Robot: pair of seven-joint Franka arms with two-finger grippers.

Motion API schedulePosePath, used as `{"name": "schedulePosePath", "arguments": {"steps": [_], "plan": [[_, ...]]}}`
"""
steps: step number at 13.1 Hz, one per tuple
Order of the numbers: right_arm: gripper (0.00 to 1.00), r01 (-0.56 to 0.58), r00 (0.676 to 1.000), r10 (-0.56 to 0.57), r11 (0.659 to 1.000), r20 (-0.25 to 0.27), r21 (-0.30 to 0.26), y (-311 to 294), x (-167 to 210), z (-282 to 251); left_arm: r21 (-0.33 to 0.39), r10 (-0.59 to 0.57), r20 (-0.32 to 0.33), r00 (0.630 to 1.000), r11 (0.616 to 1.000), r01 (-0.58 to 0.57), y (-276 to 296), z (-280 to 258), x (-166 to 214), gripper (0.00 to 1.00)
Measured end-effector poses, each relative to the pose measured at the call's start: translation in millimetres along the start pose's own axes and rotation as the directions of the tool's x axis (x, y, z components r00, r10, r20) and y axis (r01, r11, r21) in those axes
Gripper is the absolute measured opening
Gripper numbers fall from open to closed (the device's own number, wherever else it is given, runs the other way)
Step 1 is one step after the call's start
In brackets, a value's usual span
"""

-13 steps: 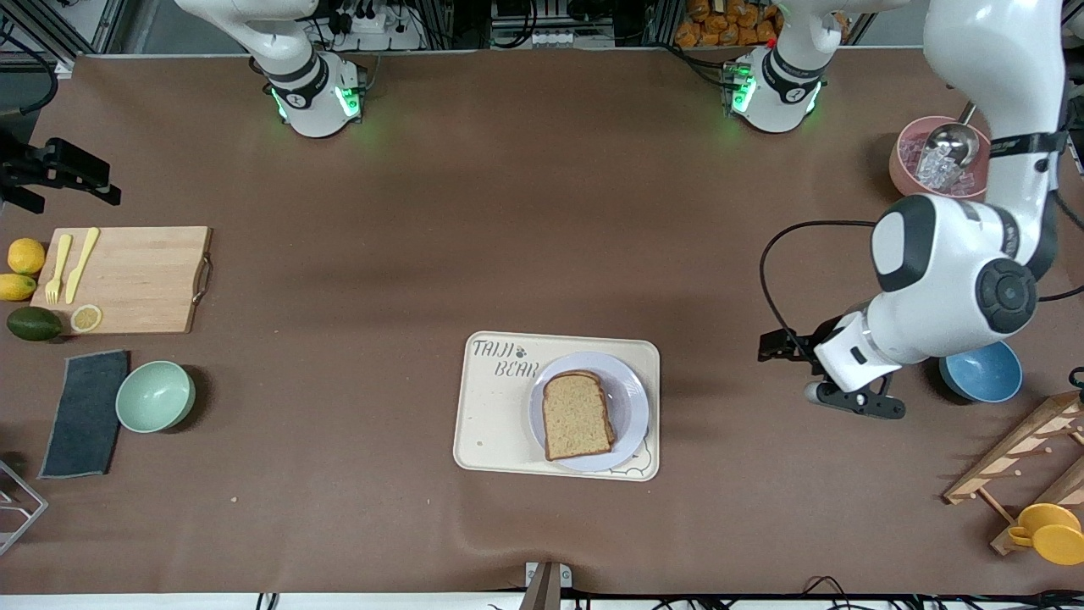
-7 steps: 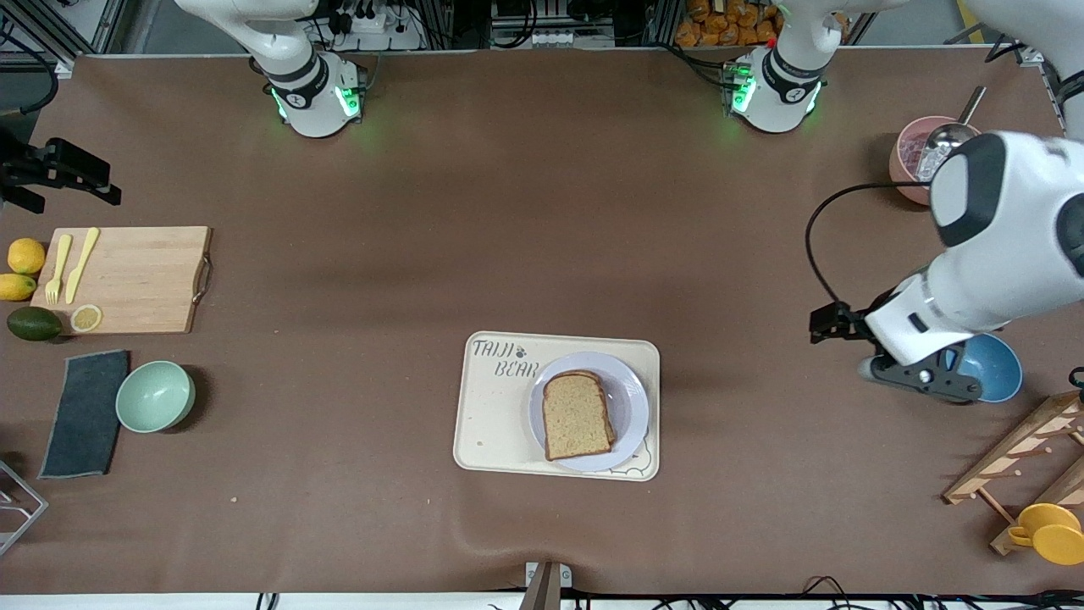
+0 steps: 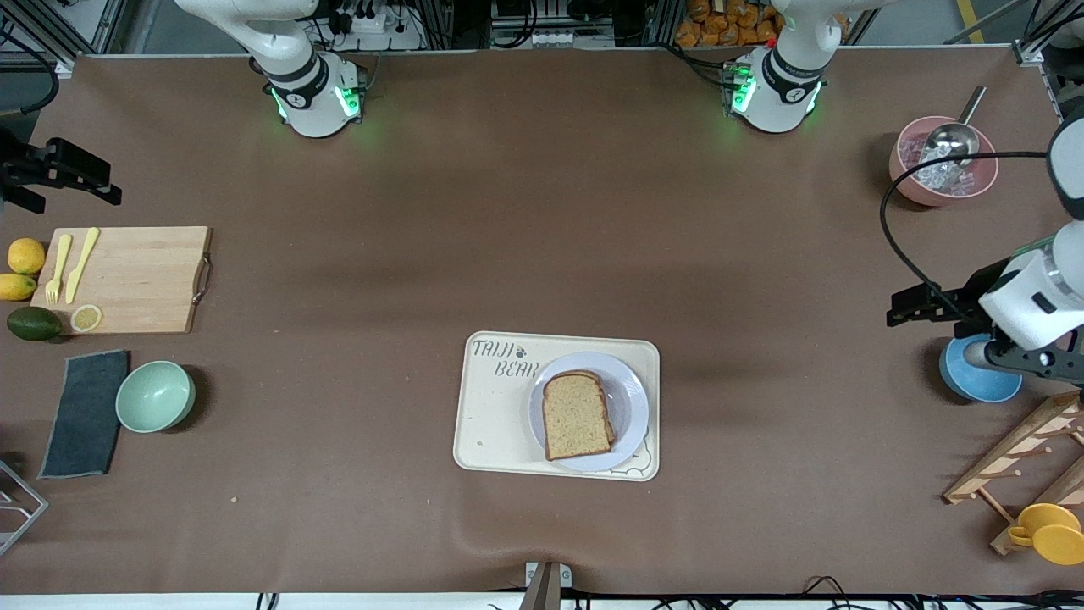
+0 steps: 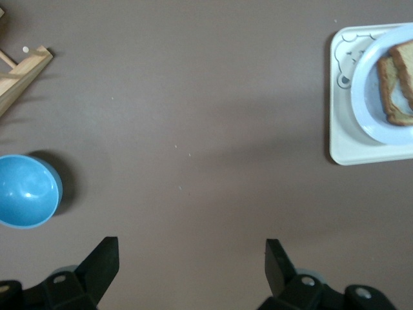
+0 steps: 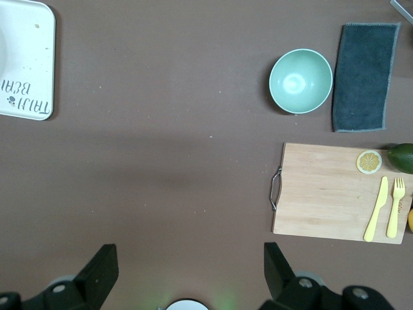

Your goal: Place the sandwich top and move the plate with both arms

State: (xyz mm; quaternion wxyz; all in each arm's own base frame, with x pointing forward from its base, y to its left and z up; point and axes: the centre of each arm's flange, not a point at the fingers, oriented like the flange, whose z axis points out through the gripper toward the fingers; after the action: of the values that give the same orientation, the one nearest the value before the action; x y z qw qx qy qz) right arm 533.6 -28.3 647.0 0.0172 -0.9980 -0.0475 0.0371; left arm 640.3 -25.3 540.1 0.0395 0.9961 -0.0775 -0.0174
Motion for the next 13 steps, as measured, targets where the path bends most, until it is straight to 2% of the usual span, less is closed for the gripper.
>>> {"name": "schedulePosePath", "arguments": {"steps": [5, 13], "plan": [[1.00, 0.001, 1.000, -0.001, 1.000, 0.000, 0.000, -0.4, 0.1, 0.0, 0.035, -0.134, 0.032, 0.990, 0.991, 0.133, 48.6, -55.4, -42.7, 1.00], [1.00, 0.001, 1.000, -0.001, 1.000, 0.000, 0.000, -0.5, 0.1, 0.0, 0.049, -0.174, 0.039, 0.984, 0.984, 0.172, 43.2, -87.7, -81.3, 1.00]]}}
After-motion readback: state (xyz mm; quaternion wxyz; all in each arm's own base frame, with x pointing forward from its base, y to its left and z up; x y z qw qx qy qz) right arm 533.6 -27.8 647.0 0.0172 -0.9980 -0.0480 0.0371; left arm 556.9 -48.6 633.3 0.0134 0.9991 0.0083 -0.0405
